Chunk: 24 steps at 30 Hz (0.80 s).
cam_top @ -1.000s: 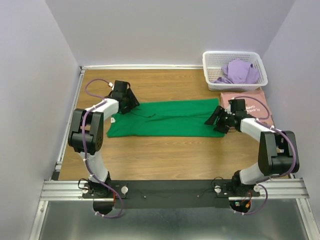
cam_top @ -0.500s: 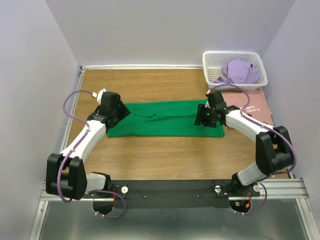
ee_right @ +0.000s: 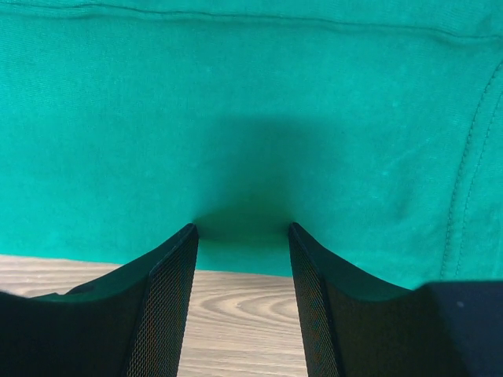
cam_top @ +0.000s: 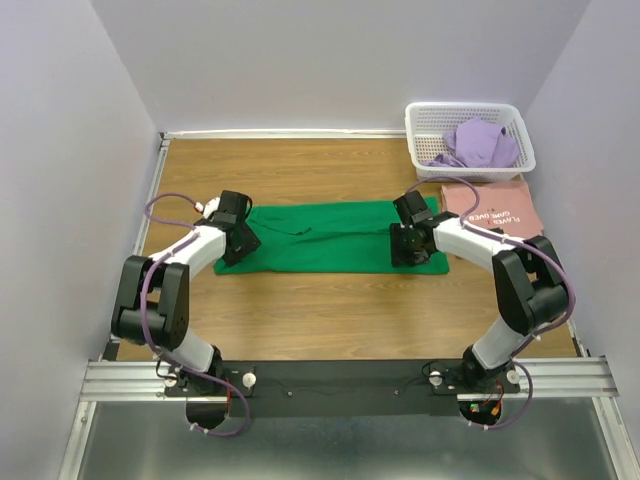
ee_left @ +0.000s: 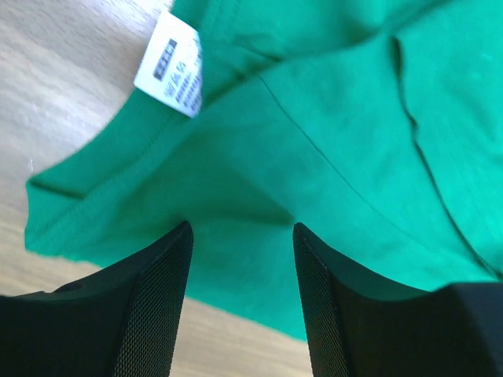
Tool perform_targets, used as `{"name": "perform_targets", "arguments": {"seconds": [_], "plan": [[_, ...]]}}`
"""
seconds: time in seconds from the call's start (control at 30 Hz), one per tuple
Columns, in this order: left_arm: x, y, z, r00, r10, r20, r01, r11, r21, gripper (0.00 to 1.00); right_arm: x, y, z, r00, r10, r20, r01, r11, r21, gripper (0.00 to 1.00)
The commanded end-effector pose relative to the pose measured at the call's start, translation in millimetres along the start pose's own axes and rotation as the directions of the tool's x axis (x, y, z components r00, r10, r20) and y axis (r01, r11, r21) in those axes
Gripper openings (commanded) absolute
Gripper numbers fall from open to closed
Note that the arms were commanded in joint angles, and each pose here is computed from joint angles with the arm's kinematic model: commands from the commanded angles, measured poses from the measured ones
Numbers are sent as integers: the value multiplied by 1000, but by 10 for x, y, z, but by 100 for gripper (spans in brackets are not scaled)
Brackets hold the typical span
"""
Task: Fold and stack the t-shirts
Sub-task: Fold the tshirt
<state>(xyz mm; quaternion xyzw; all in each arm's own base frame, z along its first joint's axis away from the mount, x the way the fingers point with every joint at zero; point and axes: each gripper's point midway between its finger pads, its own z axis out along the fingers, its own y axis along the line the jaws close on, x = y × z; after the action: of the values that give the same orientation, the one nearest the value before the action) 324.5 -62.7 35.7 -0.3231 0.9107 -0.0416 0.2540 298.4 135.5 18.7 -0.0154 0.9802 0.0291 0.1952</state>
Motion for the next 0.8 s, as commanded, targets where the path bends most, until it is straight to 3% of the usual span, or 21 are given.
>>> {"name": "perform_targets", "arguments": {"seconds": [0.0, 0.2, 0.47, 0.5, 0.63, 0.77], "plan": [[-94, 131, 145, 1000, 3, 23, -1, 997, -82, 62, 131, -118, 73, 998, -40, -57, 45, 995, 93, 58], [-229, 187, 441, 998, 58, -28, -62, 987, -151, 61, 585, 22, 28, 974, -95, -206, 111, 992, 64, 58], [-885, -87, 838, 986, 164, -26, -166, 964, -209, 61, 1473, 972, -266, 861, -321, -395, 279, 947, -162, 58], [-1119, -247, 835, 983, 182, 14, -176, 966, -187, 61, 1499, 1095, -291, 856, -339, -390, 289, 940, -184, 57], [-1287, -431, 1134, 960, 272, -63, -279, 942, -187, 62, 1778, 1621, -307, 783, -496, -376, 414, 866, -281, 58], [-1555, -640, 1296, 956, 291, -25, -291, 939, -182, 62, 1778, 2125, -317, 739, -592, -322, 489, 800, -348, 58]]}}
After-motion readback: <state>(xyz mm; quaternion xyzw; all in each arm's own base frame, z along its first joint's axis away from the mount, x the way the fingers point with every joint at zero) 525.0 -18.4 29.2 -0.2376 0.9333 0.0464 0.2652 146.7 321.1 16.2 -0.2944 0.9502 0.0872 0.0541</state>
